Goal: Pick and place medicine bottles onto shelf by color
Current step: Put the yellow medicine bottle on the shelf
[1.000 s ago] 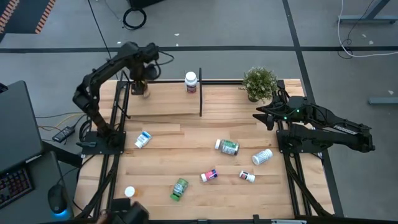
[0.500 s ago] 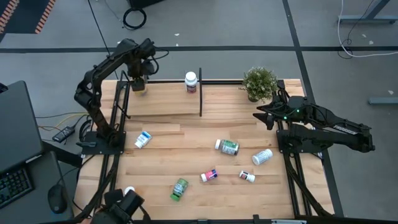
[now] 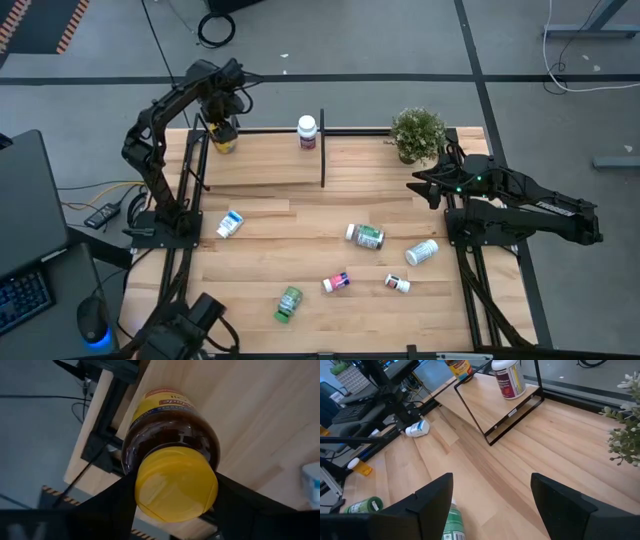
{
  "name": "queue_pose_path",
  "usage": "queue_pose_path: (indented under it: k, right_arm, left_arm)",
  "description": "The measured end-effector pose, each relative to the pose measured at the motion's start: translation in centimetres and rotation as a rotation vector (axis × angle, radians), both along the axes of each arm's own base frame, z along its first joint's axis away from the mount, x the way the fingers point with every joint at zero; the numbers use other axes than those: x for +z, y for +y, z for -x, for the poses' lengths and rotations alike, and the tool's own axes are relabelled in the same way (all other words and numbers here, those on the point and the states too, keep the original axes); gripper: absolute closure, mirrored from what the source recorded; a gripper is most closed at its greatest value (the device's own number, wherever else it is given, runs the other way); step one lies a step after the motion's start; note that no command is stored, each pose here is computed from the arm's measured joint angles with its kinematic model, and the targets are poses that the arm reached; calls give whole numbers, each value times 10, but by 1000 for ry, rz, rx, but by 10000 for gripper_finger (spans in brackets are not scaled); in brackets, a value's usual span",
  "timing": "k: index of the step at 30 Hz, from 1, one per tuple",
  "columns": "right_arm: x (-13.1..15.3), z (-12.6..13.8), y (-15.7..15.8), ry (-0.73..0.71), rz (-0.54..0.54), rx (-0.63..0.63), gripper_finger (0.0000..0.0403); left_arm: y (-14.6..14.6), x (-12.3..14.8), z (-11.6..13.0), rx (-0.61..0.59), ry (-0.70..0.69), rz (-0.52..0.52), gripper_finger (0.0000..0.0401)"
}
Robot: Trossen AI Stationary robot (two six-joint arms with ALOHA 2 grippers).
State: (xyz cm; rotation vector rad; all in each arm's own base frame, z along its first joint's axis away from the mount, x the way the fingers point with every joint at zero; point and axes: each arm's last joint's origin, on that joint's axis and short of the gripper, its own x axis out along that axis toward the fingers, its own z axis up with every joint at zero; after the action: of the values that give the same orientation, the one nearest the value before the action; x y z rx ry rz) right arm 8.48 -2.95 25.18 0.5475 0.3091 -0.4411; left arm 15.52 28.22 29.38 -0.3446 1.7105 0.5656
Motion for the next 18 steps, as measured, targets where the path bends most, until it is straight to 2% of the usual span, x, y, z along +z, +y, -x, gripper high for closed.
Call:
queue_pose_path:
  k: [5,13,18]
  right_arm:
    - [0,0,0,0,0,0,129]
    - [0,0,0,-1,0,0,129]
    - [0,0,0,-1,0,0,129]
  left_arm:
    - [2,0,4,88,-19,-7,154]
    - [3,0,5,221,-60,-23,166]
    - [7,0,3,329,-94,-80,141]
